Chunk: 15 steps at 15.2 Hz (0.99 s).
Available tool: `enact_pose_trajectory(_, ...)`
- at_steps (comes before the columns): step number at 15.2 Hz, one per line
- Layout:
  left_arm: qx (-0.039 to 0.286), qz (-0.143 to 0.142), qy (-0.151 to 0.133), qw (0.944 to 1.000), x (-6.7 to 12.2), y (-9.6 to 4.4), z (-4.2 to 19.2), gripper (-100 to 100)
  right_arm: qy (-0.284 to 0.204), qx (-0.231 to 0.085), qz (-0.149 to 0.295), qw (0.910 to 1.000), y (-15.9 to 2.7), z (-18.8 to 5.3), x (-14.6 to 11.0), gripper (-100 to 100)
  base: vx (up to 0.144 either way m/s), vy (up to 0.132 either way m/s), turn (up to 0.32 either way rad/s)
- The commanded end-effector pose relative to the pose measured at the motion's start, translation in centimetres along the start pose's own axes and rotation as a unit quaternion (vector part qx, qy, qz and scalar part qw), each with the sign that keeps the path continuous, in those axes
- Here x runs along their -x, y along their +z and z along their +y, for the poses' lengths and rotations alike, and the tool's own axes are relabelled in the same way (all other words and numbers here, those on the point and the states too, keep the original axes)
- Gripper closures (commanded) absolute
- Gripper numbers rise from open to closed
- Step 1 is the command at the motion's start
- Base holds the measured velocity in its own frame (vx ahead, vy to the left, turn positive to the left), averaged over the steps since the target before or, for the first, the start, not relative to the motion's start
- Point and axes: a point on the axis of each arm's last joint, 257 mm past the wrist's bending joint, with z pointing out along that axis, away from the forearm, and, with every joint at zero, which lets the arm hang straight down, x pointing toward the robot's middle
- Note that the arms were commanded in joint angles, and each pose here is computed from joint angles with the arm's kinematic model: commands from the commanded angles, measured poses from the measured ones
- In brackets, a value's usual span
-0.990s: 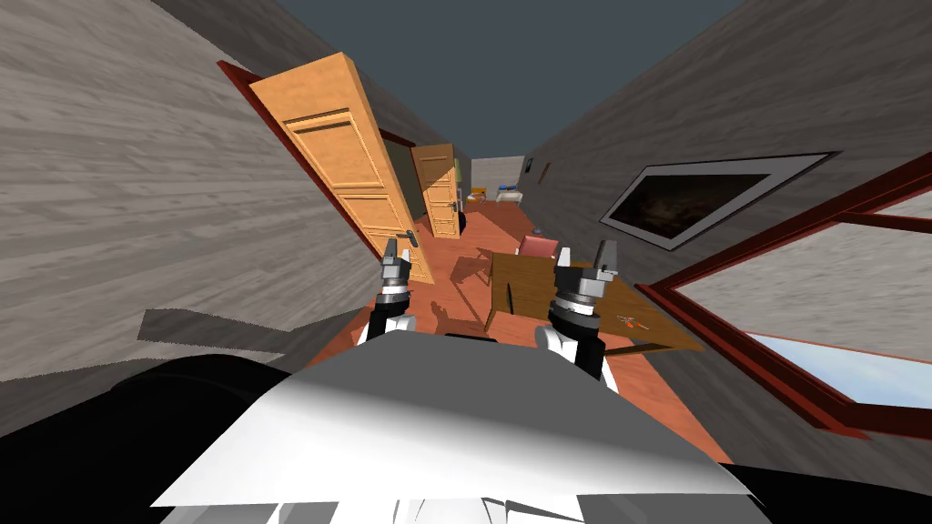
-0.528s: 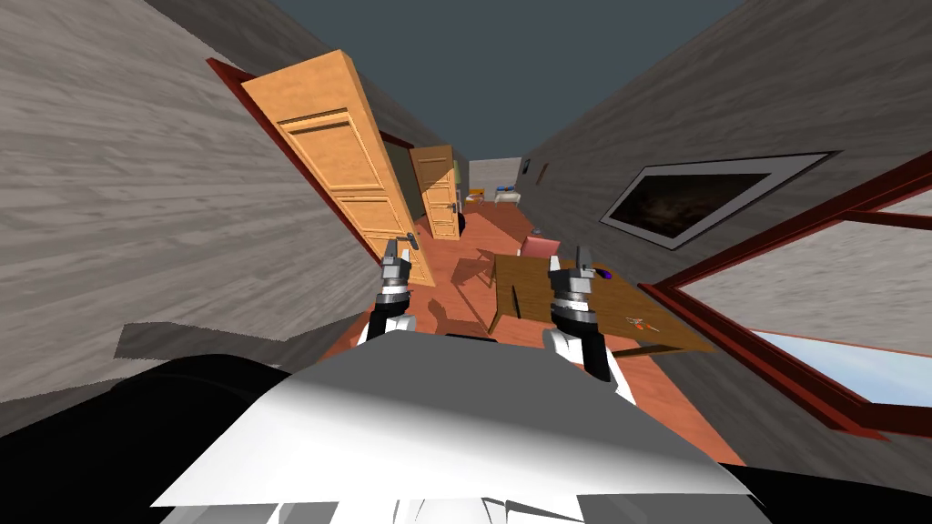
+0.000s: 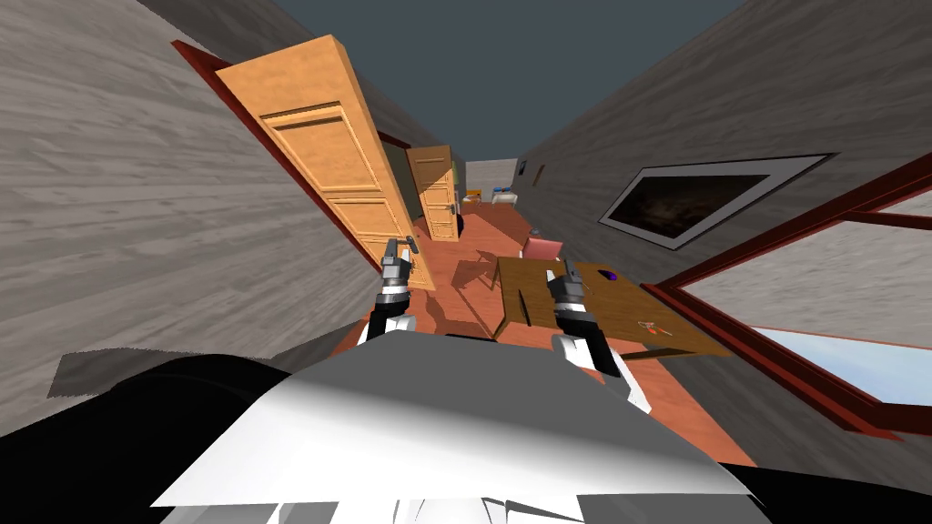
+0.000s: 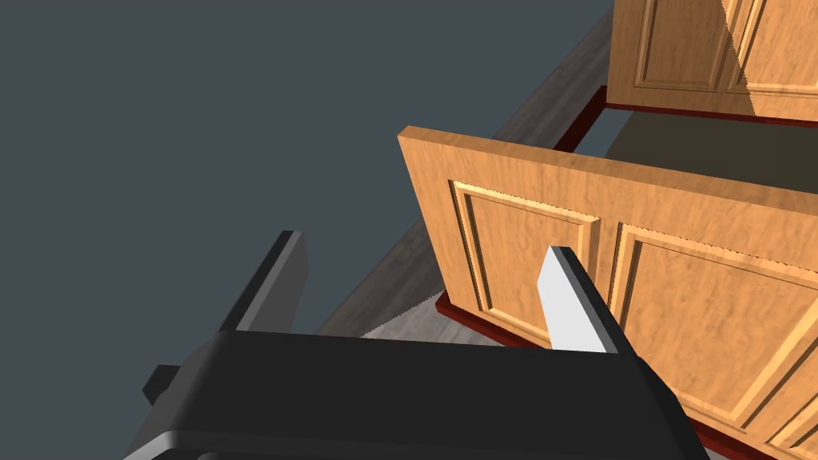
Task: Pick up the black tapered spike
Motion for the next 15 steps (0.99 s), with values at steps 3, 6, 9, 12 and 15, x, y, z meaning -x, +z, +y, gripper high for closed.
enact_pose_trajectory(3, 0.000, 0.000, 0.000, 1.0000, 0.0, 0.0, 0.0, 0, 0.010, -0.075, -0.015, 0.9970, -0.8, -4.7, 2.3, -100, 0.127, 0.105, -0.061)
enact_pose_trajectory(6, 0.000, 0.000, 0.000, 1.0000, 0.0, 0.0, 0.0, 0, 0.017, -0.114, -0.026, 0.9930, -1.5, -7.1, 3.7, -100, 0.079, 0.086, -0.111)
enact_pose_trajectory(9, 0.000, 0.000, 0.000, 1.0000, 0.0, 0.0, 0.0, 0, 0.033, -0.178, -0.052, 0.9821, -3.3, -11.2, 6.6, -100, 0.127, 0.104, -0.002)
enact_pose_trajectory(12, 0.000, 0.000, 0.000, 1.0000, 0.0, 0.0, 0.0, 0, 0.043, -0.218, -0.070, 0.9726, -4.6, -13.6, 8.2, -100, 0.143, 0.068, -0.057)
enact_pose_trajectory(15, 0.000, 0.000, 0.000, 1.0000, 0.0, 0.0, 0.0, 0, 0.053, -0.259, -0.089, 0.9603, -6.2, -16.0, 9.8, -100, 0.106, 0.053, -0.044)
